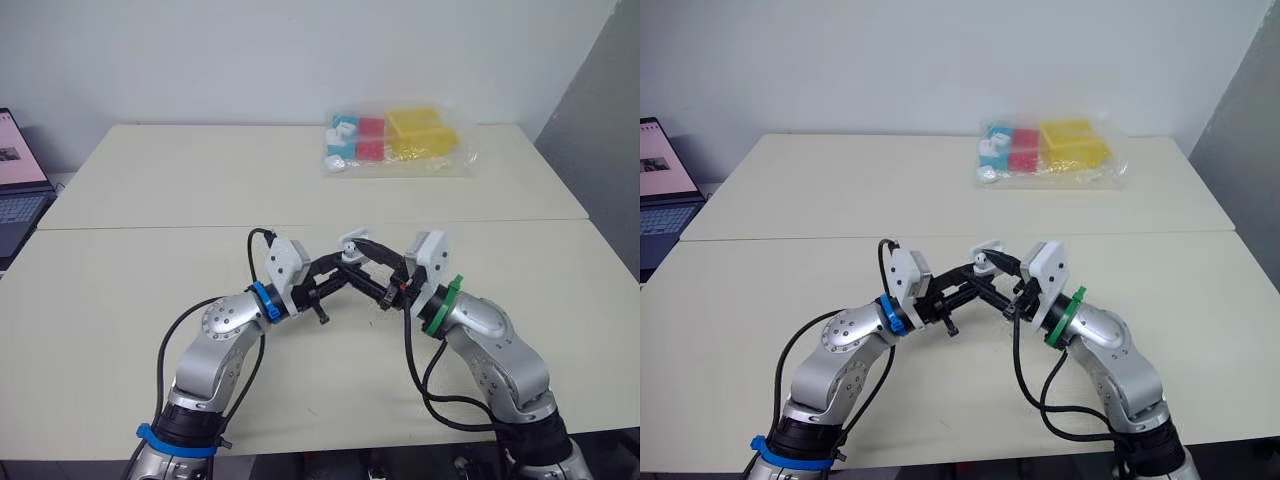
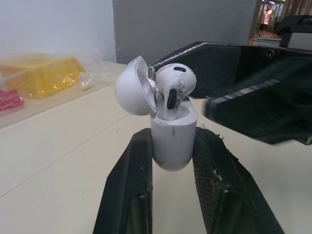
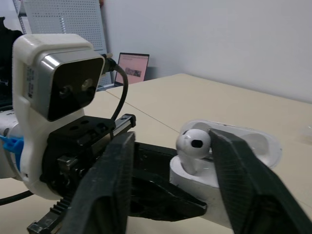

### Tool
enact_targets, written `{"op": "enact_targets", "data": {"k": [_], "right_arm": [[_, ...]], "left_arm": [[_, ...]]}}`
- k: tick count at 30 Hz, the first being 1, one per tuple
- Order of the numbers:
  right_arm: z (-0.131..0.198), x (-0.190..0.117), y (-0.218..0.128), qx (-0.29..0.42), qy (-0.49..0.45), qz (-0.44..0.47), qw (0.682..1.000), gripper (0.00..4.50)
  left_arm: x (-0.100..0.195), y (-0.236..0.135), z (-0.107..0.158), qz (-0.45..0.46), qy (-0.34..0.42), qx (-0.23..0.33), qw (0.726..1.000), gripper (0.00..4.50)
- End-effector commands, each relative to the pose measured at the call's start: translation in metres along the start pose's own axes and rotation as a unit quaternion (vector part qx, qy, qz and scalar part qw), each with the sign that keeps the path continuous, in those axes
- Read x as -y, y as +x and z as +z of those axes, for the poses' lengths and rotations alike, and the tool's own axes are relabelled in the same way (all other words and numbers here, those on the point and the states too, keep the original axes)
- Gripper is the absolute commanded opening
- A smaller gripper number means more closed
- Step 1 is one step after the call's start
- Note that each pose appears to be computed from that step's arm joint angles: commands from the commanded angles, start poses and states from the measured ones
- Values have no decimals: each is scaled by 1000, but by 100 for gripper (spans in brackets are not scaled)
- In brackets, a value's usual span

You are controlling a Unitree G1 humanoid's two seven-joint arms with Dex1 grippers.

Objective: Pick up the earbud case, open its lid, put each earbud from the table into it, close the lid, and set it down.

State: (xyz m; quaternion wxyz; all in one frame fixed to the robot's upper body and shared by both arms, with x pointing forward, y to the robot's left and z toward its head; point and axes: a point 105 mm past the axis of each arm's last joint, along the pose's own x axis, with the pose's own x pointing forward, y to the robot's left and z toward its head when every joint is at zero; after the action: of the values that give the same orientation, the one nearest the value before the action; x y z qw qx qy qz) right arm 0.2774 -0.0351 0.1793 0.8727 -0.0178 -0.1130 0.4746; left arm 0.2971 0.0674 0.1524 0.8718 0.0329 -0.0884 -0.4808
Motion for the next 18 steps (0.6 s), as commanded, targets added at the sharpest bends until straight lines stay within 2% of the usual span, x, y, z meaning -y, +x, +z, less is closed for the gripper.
{"op": "enact_targets", "data": {"k": [1, 13, 18], "right_arm": [[11, 5, -3, 10, -23, -14, 1000, 318], [31, 5, -14, 14, -36, -18, 999, 318], [54, 6, -24, 23, -53, -9, 998, 318]], "left_arm": [[4, 2, 24, -12, 31, 39, 999, 78], [5, 2, 23, -10, 28, 37, 999, 78], [3, 1, 21, -7, 29, 33, 999, 78]]}}
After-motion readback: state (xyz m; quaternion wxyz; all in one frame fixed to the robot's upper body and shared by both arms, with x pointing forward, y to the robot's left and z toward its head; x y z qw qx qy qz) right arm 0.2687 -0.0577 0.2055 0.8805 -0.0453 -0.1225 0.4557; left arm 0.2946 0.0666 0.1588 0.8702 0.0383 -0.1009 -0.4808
